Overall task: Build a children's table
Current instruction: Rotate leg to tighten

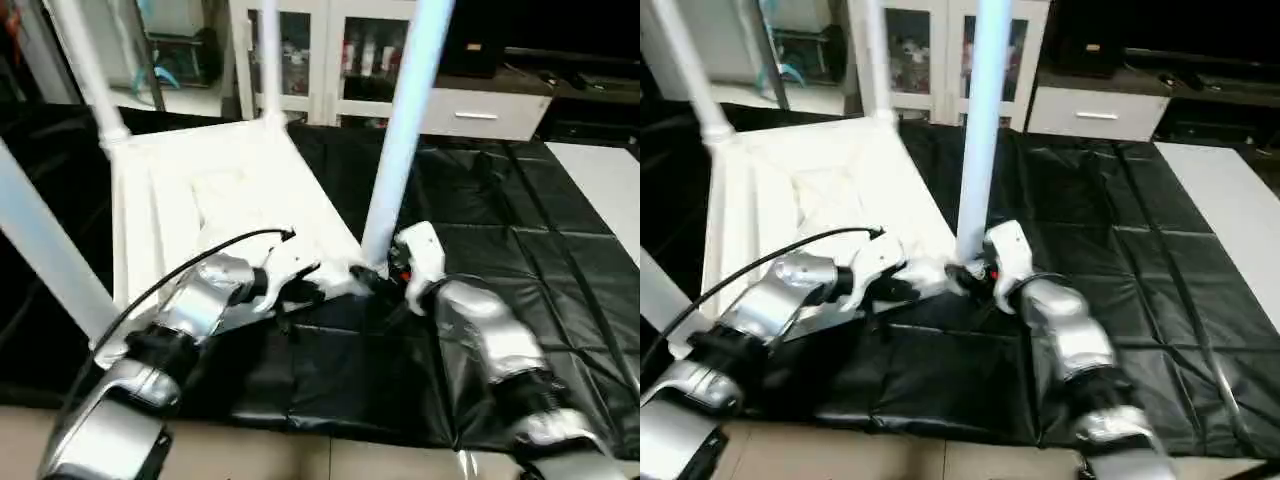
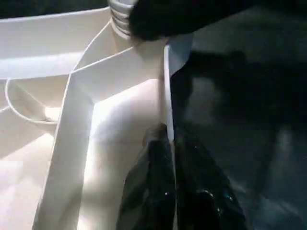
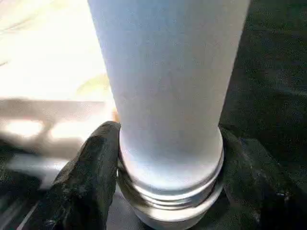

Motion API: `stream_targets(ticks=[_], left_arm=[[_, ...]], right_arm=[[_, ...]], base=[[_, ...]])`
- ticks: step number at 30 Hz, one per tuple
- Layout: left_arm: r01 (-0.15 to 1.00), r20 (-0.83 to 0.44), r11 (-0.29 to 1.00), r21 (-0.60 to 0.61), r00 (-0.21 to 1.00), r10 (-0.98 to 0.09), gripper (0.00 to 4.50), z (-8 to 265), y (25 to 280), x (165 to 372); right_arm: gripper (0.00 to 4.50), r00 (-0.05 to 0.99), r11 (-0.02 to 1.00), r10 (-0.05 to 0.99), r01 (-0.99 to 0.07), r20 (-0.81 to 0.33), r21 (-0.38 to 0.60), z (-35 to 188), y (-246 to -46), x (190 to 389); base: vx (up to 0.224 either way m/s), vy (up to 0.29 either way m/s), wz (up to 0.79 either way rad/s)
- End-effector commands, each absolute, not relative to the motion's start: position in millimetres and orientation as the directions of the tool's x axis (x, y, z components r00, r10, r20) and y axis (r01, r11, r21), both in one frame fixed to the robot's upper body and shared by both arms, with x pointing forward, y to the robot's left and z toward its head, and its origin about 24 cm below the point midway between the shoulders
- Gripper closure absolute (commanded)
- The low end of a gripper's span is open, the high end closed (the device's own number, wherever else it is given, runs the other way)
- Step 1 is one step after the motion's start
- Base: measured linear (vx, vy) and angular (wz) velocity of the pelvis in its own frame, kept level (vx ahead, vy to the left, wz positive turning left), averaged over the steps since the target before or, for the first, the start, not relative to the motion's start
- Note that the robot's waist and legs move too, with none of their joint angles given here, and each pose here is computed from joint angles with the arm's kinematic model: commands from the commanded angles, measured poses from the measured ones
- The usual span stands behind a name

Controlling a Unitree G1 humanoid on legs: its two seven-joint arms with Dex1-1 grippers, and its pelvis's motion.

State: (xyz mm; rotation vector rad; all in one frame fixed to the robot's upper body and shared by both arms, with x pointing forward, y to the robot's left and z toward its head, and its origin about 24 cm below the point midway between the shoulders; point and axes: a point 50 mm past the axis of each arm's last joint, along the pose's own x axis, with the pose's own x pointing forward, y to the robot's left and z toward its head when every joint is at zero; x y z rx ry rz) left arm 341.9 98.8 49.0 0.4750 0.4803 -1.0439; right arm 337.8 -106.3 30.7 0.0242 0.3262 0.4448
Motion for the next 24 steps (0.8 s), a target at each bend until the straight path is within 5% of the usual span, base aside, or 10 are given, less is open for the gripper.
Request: stream_targets(ticks=[1,5,7,12,14,19,22,24], left_arm=[[0.881,-0.566,0.445,0.159,0.451,-0.69,4.5,50,90,344],[0.832,-0.548,0.518,0.197,0.532,-0.646,4.5,50,85,350],[0.816,-0.545,0.532,0.226,0.558,-0.625,4.5,50,84,352],[0.817,-0.538,0.529,0.229,0.559,-0.631,4.5,49,84,352],[0.824,-0.534,0.519,0.228,0.551,-0.641,4.5,50,87,351],[0.85,-0.543,0.477,0.224,0.515,-0.663,4.5,51,100,348],[0.896,-0.547,0.402,0.189,0.436,-0.715,4.5,51,107,341],[0.903,-0.549,0.389,0.184,0.423,-0.721,4.5,50,109,339]], right_arm=[[1.82,0.886,0.965,0.253,-0.257,-0.389,0.043,15,-113.5,337.2],[1.83,0.906,0.983,0.18,-0.182,-0.383,0.031,16,-85.0,340.0],[1.83,0.914,0.973,0.23,-0.219,-0.334,0.07,23,-66.6,341.0],[1.83,0.917,0.953,0.304,-0.29,-0.257,0.091,33,-56.8,341.2],[1.27,0.93,0.952,0.307,-0.294,-0.204,0.09,40,-62.2,343.0],[0.7,0.948,0.956,0.295,-0.292,-0.12,0.04,58,-95.7,348.0],[0.48,0.911,0.919,0.393,-0.394,-0.129,0.016,66,-127.1,346.7],[0.35,0.895,0.904,0.426,-0.428,-0.136,0.014,67,-130.5,345.3]], base=[[0.0,0.0,0.0],[0.0,0.0,0.0],[0.0,0.0,0.0],[0.0,0.0,0.0],[0.0,0.0,0.0],[0.0,0.0,0.0],[0.0,0.0,0.0],[0.0,0.0,0.0]])
